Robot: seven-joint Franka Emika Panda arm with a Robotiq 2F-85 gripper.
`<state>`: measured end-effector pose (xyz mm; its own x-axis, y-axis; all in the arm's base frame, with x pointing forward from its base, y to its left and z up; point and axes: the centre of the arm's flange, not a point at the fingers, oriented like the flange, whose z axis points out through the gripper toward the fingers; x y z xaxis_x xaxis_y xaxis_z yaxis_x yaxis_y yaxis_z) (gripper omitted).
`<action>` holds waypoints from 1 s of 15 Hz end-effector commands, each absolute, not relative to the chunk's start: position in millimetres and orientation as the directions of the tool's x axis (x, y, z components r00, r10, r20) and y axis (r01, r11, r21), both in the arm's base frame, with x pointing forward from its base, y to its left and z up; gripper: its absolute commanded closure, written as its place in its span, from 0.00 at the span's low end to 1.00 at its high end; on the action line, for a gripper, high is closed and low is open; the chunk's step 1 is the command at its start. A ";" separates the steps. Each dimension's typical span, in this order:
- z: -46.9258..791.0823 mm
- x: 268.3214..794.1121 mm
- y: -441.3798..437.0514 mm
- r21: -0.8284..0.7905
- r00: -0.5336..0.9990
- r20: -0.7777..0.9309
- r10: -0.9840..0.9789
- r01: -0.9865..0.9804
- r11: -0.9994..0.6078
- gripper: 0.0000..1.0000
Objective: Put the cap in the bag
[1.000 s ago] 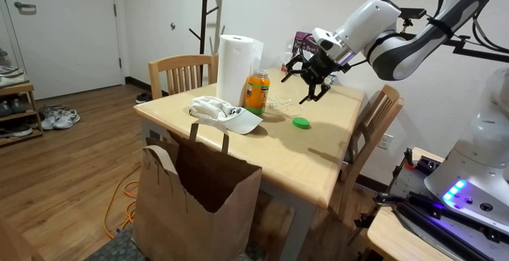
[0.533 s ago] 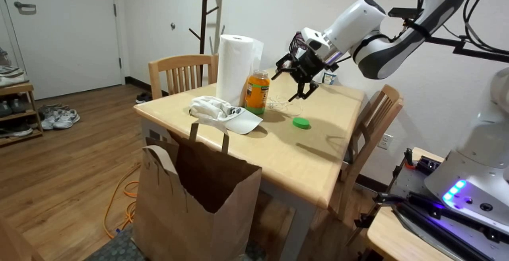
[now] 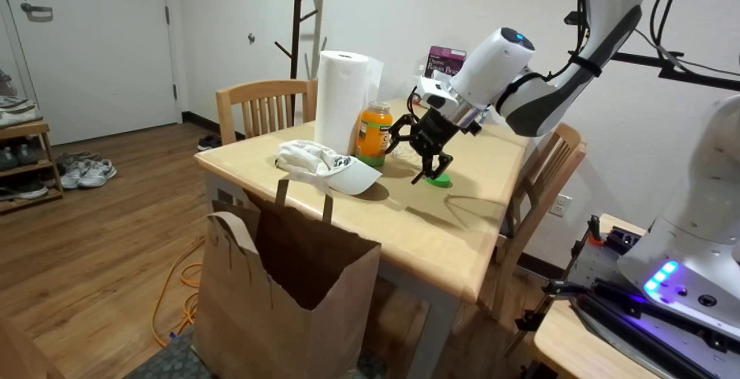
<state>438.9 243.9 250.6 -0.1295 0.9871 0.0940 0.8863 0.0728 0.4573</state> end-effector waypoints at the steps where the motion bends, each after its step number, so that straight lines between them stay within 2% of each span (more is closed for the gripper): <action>1: 253.8 442.3 240.1 0.497 -0.138 0.071 0.988 0.864 0.085 0.00; 3: 249.4 447.6 240.1 0.567 -0.181 0.037 0.983 0.814 0.129 0.00; 6: 241.1 456.0 245.3 0.586 -0.198 0.056 0.979 0.800 0.128 0.00; 12: 205.8 433.0 260.5 0.509 -0.101 0.093 0.991 0.860 0.040 0.00; 15: 187.7 426.3 260.9 0.540 -0.174 0.032 0.984 0.831 0.130 0.00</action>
<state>439.5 263.9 221.7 -0.1263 0.9889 0.0781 0.8661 0.0715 0.4947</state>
